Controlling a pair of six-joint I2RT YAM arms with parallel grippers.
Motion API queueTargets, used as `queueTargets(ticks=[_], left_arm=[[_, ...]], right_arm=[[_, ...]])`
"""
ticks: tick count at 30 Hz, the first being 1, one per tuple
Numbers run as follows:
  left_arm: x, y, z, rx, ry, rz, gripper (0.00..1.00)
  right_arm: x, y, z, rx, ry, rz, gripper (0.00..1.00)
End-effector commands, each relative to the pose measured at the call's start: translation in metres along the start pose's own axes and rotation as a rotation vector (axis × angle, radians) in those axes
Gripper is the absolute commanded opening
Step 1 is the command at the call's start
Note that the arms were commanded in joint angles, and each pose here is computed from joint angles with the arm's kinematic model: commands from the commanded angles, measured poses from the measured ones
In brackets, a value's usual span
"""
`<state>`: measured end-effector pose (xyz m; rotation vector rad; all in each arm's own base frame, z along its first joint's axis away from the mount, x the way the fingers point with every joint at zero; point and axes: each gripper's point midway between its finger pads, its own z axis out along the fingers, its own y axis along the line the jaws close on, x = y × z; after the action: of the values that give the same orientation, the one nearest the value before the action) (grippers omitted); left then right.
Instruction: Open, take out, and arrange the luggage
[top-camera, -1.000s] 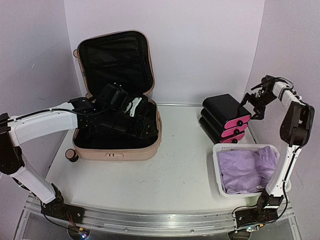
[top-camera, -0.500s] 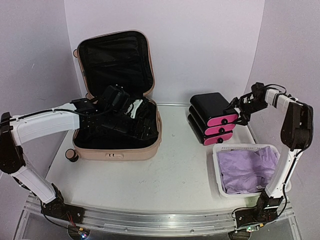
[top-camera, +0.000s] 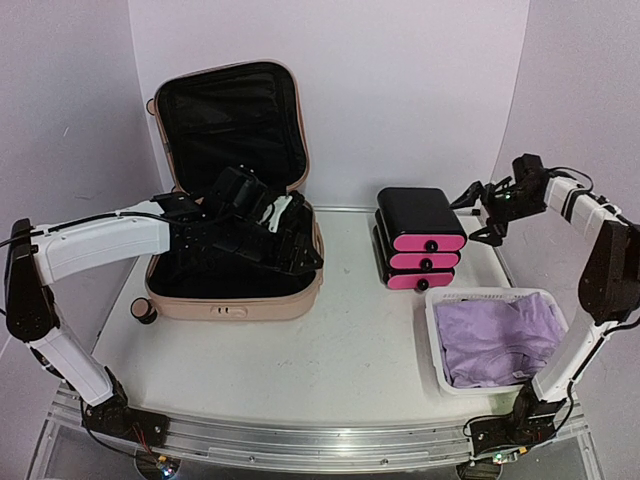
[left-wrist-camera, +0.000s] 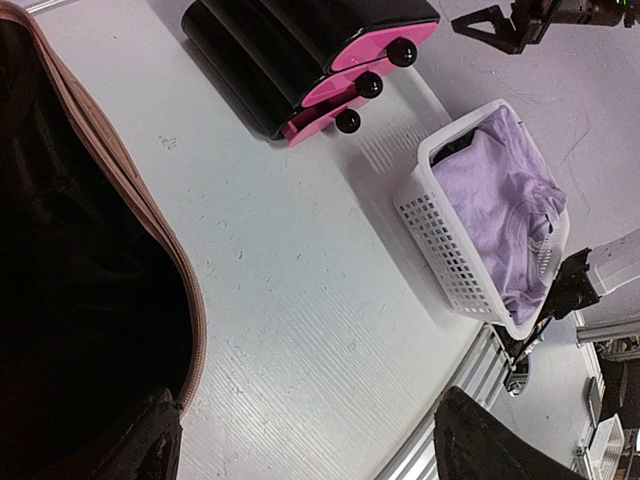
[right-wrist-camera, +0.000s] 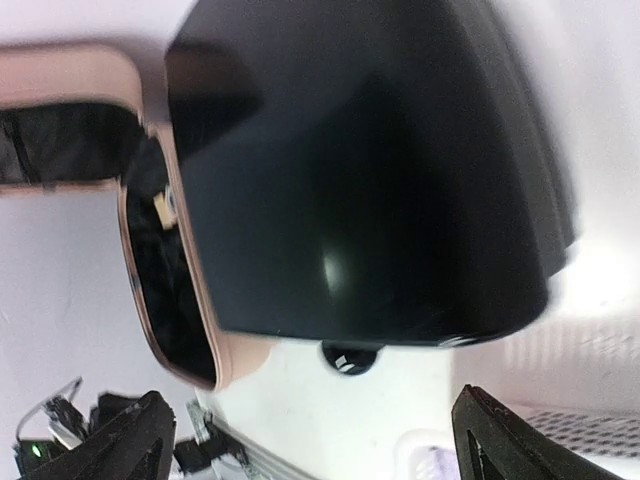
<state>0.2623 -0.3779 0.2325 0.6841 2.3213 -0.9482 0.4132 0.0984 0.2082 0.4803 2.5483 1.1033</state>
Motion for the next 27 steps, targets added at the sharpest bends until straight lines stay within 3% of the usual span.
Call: queueTargets(ticks=[1, 9, 19, 27], left_arm=[[-0.019, -0.014, -0.008, 0.046, -0.044, -0.001, 0.88], [-0.016, -0.012, -0.023, 0.029, -0.070, 0.002, 0.88], [-0.011, -0.003, -0.017, -0.002, -0.059, -0.005, 0.88], [-0.031, -0.010, 0.007, 0.022, -0.056, 0.008, 0.85]], right_arm=[[-0.050, -0.015, -0.023, 0.020, -0.113, 0.006, 0.98], [-0.088, -0.013, 0.022, -0.059, -0.060, 0.056, 0.98], [-0.021, 0.031, 0.058, -0.088, 0.013, 0.039, 0.81], [0.018, 0.051, 0.062, -0.108, -0.013, 0.019, 0.82]])
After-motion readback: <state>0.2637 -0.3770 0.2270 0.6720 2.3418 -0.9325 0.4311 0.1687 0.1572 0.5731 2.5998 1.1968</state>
